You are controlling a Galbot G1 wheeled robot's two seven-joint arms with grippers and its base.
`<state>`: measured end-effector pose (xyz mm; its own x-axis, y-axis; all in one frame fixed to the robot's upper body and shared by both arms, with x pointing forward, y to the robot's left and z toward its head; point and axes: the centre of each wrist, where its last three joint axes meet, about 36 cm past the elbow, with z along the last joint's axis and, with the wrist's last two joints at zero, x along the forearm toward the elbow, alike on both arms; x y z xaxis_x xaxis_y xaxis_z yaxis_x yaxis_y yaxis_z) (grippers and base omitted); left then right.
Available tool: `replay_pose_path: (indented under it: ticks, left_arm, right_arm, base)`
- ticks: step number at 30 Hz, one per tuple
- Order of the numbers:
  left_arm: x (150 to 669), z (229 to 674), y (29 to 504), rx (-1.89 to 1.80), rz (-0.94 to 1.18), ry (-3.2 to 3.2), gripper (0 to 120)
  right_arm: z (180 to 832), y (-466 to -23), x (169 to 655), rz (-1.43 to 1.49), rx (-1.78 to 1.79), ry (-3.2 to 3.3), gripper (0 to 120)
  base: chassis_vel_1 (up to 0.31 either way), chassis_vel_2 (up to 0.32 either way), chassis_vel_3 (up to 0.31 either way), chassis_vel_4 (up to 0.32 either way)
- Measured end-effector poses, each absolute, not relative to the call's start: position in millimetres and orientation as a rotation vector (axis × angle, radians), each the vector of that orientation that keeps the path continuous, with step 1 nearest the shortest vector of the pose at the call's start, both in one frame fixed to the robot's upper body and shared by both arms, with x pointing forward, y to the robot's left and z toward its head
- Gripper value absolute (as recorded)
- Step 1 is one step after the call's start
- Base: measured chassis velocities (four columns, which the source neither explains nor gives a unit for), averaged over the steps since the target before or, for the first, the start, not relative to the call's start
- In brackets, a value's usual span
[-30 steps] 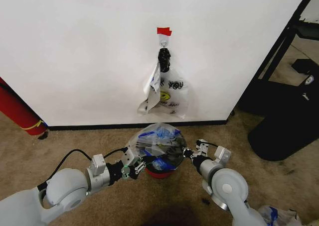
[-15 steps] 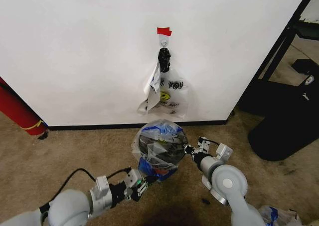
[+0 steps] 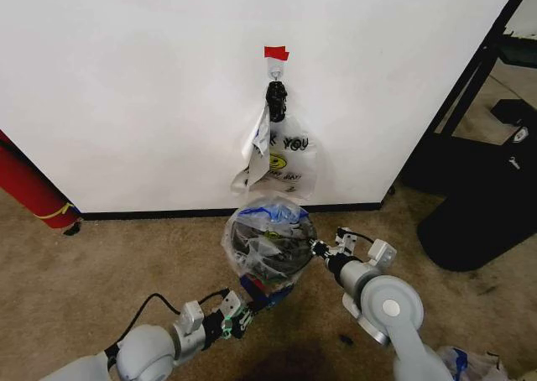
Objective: Pick up the garbage bag from the wall and place it over the trash bin.
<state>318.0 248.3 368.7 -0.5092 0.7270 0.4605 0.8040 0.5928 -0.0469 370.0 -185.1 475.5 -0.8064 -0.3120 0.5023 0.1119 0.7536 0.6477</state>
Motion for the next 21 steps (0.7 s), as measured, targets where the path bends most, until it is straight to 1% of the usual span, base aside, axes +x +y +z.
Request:
replay_pose_path:
  ticks: [5,8,9,10,12,15,16,17,18,19,20,21]
  left_arm:
    - [317.0,375.6,254.2,-1.203,-0.282,-2.415,1]
    - [313.0,393.1,259.9,-1.209,-0.319,-2.444,15]
    - [309.9,399.1,261.5,-1.216,-0.338,-2.450,18]
    - [309.9,399.1,261.5,-1.216,-0.338,-2.450,18]
    - [301.6,408.2,263.7,-1.231,-0.367,-2.450,28]
    - [290.3,419.8,263.9,-1.256,-0.388,-2.460,38]
    - [288.1,423.8,263.3,-1.266,-0.389,-2.470,45]
    - [288.1,423.8,263.3,-1.266,-0.389,-2.470,45]
    - [287.1,429.0,262.1,-1.279,-0.386,-2.486,48]
    - [287.7,436.3,260.4,-1.293,-0.374,-2.508,52]
    - [289.5,445.6,258.7,-1.303,-0.353,-2.537,54]
    - [291.7,455.1,257.3,-1.312,-0.334,-2.571,61]
  right_arm:
    - [471.7,-182.9,371.9,-0.905,0.146,-2.341,1]
    - [469.9,-183.5,377.0,-0.900,0.138,-2.348,1]
    - [470.2,-185.4,379.9,-0.901,0.134,-2.354,1]
    - [470.2,-185.4,379.9,-0.901,0.134,-2.354,1]
    - [471.0,-191.5,385.8,-0.897,0.121,-2.366,1]
    - [472.2,-199.6,393.6,-0.885,0.103,-2.382,1]
    - [472.5,-201.2,394.8,-0.882,0.100,-2.386,1]
    - [472.5,-201.2,394.8,-0.882,0.100,-2.386,1]
    - [472.7,-202.6,395.1,-0.881,0.096,-2.389,1]
    - [471.8,-204.1,393.7,-0.881,0.089,-2.388,1]
    - [471.0,-205.2,391.5,-0.881,0.084,-2.386,1]
    - [470.1,-205.1,389.0,-0.881,0.083,-2.382,1]
  base:
    - [0.000,0.000,0.000,0.000]
    - [0.000,0.000,0.000,0.000]
    - [0.000,0.000,0.000,0.000]
    - [0.000,0.000,0.000,0.000]
    - [0.000,0.000,0.000,0.000]
    - [0.000,0.000,0.000,0.000]
    - [0.000,0.000,0.000,0.000]
    - [0.000,0.000,0.000,0.000]
    - [0.000,0.000,0.000,0.000]
    - [0.000,0.000,0.000,0.000]
    - [0.000,0.000,0.000,0.000]
    - [0.000,0.000,0.000,0.000]
